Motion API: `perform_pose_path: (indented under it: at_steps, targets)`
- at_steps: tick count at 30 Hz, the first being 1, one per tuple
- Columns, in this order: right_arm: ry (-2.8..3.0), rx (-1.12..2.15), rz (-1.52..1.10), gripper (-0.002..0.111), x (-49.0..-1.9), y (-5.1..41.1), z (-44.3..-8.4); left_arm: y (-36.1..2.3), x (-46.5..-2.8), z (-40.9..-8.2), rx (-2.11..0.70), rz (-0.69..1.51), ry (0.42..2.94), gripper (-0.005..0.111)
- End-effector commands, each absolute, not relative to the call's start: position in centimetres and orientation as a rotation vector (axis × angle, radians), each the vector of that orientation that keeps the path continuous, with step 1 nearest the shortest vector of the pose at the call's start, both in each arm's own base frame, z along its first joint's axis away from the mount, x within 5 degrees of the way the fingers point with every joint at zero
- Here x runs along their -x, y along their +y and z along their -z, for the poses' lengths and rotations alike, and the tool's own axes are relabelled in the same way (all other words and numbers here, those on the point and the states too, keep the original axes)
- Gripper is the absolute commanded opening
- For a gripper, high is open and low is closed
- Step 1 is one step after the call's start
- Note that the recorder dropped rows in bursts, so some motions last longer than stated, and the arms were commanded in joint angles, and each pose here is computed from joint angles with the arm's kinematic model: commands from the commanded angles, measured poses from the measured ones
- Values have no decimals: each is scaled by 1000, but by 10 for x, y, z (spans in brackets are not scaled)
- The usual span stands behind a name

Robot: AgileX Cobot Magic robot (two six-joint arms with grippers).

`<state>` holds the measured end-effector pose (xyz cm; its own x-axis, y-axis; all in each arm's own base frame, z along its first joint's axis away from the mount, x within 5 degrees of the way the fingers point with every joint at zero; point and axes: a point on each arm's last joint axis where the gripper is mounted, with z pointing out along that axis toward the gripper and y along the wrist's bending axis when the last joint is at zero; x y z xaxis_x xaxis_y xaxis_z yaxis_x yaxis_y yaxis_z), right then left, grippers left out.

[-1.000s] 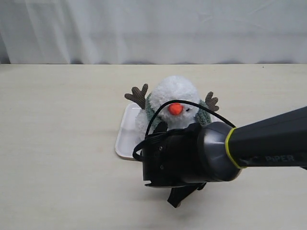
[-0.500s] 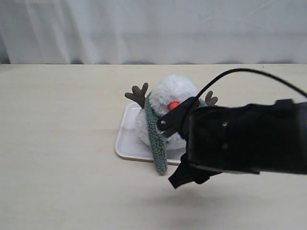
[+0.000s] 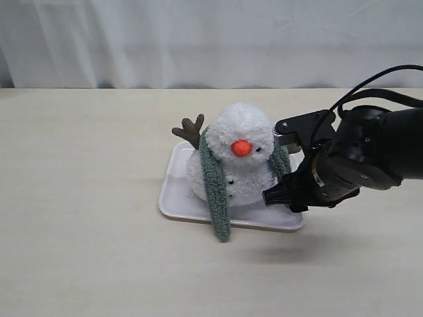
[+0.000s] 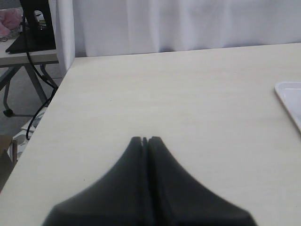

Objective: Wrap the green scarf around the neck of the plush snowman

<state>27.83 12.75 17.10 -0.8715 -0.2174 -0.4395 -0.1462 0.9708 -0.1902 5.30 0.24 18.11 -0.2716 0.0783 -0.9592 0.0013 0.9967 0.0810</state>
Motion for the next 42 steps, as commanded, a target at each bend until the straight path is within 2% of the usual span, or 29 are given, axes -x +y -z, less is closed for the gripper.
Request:
perform_pose_path:
  at_steps: [1, 7, 14, 20, 27, 30, 36, 42]
  targets:
    - [2610, 355, 133, 56, -287, 130, -162, 2, -53, -181, -55, -72, 1837, 0]
    - [2566, 440, 55, 56, -293, 139, -149, 2, -53, -181, -55, -72, 1837, 0]
    - [2577, 421, 235, 52, -298, 129, -139, 2, -53, -181, -55, -72, 1837, 0]
    - [2569, 424, 244, 29, -298, 129, -139, 2, -53, -181, -55, -72, 1839, 0]
    - [2546, 460, 96, 21, -295, 138, -135, 2, -53, -181, -55, -72, 1839, 0]
    - [2563, 476, 90, 3, -291, 137, -131, 2, -53, -181, -55, -72, 1839, 0]
    - [2600, 485, 48, 4, -284, 137, -140, 2, -53, -181, -55, -72, 1839, 0]
    - [2647, 485, -35, 4, -269, 136, -167, 2, -53, -181, -55, -72, 1839, 0]
